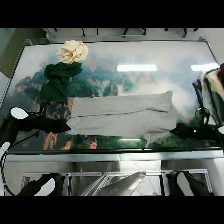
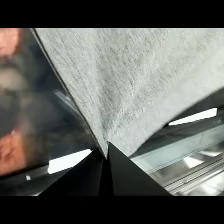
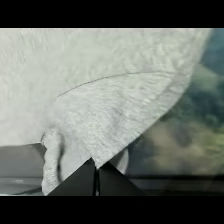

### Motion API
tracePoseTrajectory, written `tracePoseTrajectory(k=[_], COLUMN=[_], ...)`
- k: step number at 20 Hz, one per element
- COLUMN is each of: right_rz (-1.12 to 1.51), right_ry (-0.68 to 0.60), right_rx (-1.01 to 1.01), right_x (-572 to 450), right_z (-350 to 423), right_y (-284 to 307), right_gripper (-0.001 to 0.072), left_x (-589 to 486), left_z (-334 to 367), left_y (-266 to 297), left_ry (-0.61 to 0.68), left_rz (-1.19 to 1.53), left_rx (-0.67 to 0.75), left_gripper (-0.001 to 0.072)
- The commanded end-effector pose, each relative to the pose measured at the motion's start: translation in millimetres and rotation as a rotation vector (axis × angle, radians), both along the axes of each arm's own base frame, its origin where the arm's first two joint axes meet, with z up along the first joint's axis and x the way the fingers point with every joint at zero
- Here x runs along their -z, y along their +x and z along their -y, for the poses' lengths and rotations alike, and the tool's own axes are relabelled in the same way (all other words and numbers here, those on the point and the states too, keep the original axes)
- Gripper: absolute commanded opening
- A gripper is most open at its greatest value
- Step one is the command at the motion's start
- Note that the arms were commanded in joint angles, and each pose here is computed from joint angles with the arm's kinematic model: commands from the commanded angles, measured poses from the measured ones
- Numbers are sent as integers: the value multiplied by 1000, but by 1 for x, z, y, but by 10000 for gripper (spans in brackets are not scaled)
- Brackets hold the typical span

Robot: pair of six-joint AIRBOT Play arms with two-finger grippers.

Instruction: Fold the shirts.

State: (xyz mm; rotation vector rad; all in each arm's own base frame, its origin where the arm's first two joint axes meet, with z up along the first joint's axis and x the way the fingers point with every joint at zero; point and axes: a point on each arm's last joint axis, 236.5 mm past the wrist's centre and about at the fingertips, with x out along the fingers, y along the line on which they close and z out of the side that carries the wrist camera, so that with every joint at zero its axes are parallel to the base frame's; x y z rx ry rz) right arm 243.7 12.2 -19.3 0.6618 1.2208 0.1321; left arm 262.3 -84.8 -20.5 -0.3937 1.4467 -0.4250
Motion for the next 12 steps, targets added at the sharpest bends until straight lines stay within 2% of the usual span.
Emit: tracePoseTrajectory(k=[1,3,4,8,12], right_rz=[-7,-27,-6,41,93], right_ry=[-192,-289,-296,-210,-147], right_rx=[32,59,64,74,83], right_x=[-35,-41,-46,-51,-56], right_z=[21,33,31,18,23], right_y=[-35,-58,-59,-40,13], right_gripper=[16,16,16,16,16], left_x=[-12,-19,-18,8,38], left_z=[-23,-25,-25,-26,-29], left_y=[-17,-15,-15,-9,6], left_ry=[124,137,137,125,120], left_rz=[27,61,58,-23,-102], left_rx=[28,11,12,4,-6], left_gripper=[10,10,10,11,11])
